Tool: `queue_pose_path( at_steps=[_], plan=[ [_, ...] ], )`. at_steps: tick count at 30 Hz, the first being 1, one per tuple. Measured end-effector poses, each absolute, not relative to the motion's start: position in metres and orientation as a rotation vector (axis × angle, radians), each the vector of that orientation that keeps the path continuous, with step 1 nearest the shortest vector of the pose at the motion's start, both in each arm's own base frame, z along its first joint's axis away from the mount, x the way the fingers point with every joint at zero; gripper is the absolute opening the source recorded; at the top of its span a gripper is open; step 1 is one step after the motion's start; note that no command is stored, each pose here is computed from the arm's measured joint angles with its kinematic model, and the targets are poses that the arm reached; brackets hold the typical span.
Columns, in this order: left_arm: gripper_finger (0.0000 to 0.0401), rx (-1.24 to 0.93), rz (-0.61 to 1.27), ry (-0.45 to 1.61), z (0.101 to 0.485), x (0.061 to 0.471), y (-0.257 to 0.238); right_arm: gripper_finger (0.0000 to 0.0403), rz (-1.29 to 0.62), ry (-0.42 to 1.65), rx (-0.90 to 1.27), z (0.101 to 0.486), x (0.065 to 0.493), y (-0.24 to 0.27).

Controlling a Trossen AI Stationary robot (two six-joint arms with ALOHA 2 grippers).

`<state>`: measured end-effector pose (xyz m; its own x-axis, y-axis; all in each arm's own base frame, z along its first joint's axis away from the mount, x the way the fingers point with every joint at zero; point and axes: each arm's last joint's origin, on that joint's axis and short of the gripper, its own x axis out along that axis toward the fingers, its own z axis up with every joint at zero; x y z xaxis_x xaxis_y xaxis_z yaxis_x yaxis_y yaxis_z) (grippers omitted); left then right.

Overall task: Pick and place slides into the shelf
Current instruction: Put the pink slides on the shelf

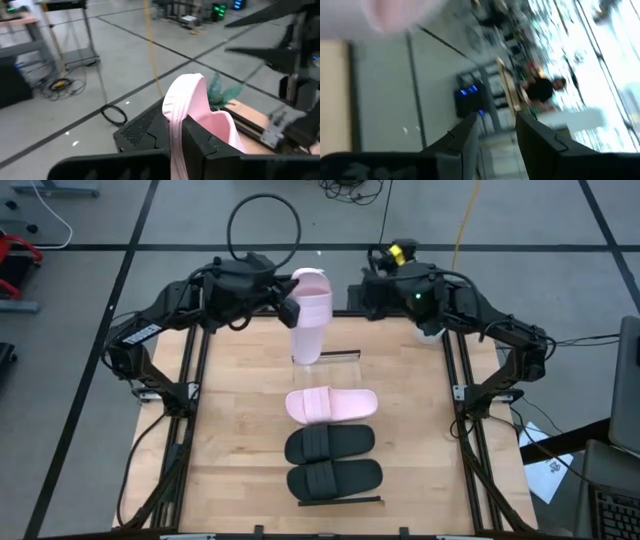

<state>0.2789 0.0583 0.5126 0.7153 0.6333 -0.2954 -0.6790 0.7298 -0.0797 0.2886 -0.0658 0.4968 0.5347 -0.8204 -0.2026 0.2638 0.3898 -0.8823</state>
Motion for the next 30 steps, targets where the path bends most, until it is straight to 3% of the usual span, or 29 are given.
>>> queue_pose_path(
  at_steps=[9, 20, 26, 30],
  plan=[
    [0.0007, -0.296, 0.879, 0.163, 0.520, 0.260, 0.052, 0.0125, -0.903, 0.648, -0.626, 0.504, 0.251, -0.069],
    [0.0007, -0.365, 1.061, 0.010, 0.526, 0.248, 0.038, 0.0125, -0.414, 0.515, -0.093, 0.468, 0.215, -0.047],
    [0.0007, -0.425, 1.152, -0.042, 0.507, 0.260, 0.037, 0.0125, -0.392, 0.449, 0.048, 0.419, 0.212, -0.045],
    [0.0007, -0.436, 1.143, -0.112, 0.496, 0.278, 0.038, 0.0125, -0.401, 0.277, 0.137, 0.387, 0.216, -0.046]
  ],
)
